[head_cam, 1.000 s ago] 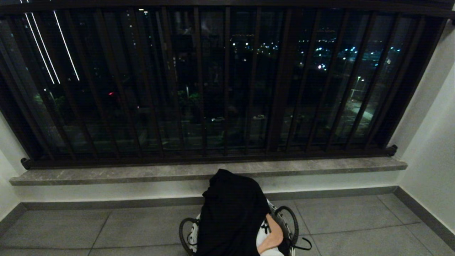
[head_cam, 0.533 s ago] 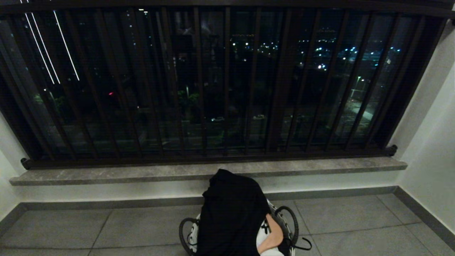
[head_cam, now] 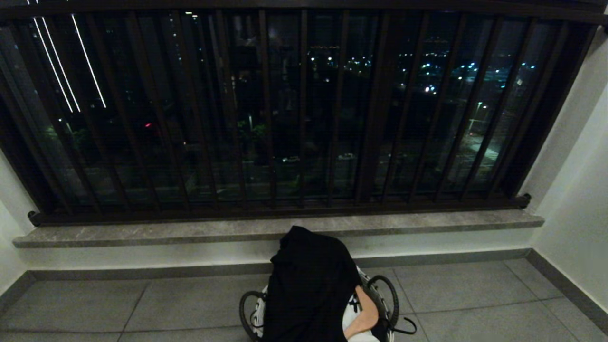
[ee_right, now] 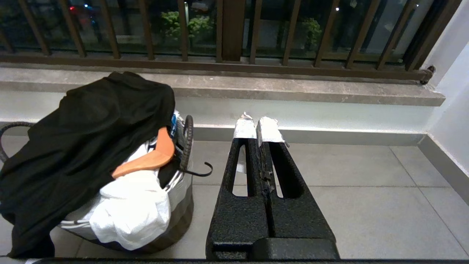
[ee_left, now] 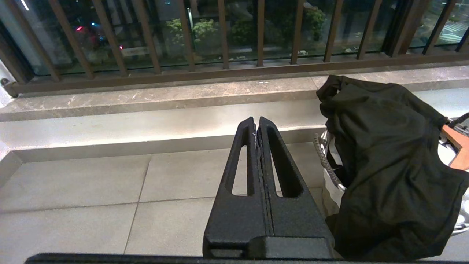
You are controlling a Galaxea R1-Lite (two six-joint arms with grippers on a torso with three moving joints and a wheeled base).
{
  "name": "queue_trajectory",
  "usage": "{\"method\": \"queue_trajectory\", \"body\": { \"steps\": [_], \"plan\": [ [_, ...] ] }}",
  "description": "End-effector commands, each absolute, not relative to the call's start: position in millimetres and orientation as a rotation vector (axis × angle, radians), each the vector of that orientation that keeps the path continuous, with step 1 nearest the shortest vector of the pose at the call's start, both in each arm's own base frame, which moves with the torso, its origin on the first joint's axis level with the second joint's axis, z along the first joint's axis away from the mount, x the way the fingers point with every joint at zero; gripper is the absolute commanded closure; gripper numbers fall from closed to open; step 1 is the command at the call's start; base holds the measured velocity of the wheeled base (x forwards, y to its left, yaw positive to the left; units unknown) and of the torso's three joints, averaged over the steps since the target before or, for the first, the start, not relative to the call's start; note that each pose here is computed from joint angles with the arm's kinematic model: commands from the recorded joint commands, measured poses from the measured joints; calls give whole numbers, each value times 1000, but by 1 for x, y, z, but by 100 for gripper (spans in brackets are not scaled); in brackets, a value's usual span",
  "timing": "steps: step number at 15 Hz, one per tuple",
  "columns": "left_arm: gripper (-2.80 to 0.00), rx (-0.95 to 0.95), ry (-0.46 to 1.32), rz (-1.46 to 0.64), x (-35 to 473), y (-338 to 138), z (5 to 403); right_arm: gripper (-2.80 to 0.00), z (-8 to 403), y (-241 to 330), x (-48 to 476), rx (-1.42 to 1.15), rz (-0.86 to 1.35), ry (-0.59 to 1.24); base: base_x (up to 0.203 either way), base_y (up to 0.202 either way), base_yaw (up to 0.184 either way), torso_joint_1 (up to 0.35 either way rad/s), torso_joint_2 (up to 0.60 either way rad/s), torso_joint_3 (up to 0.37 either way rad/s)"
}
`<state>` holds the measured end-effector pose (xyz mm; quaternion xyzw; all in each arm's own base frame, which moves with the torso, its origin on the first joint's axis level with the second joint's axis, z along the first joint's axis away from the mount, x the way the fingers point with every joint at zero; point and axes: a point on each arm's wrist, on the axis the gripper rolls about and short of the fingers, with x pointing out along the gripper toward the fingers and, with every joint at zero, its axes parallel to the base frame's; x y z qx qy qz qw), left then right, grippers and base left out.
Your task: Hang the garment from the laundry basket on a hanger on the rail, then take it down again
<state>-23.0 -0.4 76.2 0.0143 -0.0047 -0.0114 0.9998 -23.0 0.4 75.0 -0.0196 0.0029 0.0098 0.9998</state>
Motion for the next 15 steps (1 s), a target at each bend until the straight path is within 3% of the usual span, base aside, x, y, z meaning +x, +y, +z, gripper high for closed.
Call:
{"method": "queue_trajectory", "body": {
  "steps": [1,15],
  "plan": [
    [0,29,-6,-23,-23,0,76,0,75,0,-23,-40,20,7,0,0,0,0,0,0],
    [0,29,-6,-23,-23,0,76,0,75,0,-23,-40,20,7,0,0,0,0,0,0]
  ]
}}
